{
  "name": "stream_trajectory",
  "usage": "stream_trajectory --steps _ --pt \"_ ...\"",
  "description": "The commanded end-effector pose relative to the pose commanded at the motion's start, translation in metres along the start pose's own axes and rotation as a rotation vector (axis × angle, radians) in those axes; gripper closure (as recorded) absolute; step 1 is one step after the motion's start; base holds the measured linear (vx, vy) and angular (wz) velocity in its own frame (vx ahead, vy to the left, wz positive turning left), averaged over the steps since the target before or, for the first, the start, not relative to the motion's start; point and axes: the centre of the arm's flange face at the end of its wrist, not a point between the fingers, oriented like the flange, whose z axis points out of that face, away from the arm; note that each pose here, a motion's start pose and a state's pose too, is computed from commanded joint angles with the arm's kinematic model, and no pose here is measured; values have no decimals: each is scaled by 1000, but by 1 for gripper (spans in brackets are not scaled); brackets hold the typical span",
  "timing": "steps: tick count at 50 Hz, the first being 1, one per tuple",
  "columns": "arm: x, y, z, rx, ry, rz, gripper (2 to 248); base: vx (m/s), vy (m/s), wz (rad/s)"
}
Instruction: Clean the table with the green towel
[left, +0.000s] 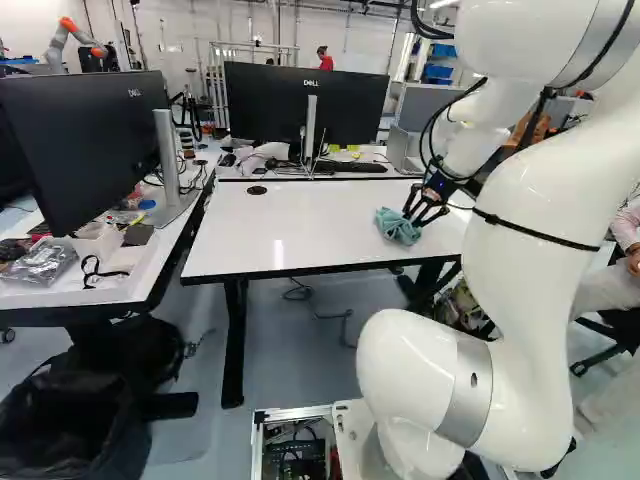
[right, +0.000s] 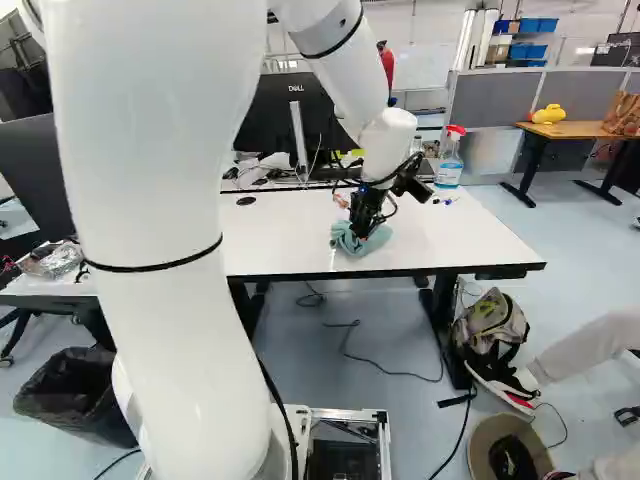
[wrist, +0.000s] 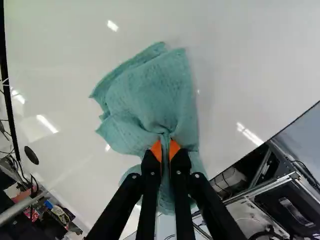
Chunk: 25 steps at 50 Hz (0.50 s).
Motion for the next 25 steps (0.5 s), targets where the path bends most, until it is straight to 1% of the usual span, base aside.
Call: stream_trajectory --steps 10,20,25 --pt "-9 18 -5 -2 3 30 213 0 0 0" --pt "-9 17 -6 -2 3 30 213 0 0 0" --pt "-11 17 -10 1 11 27 213 0 0 0"
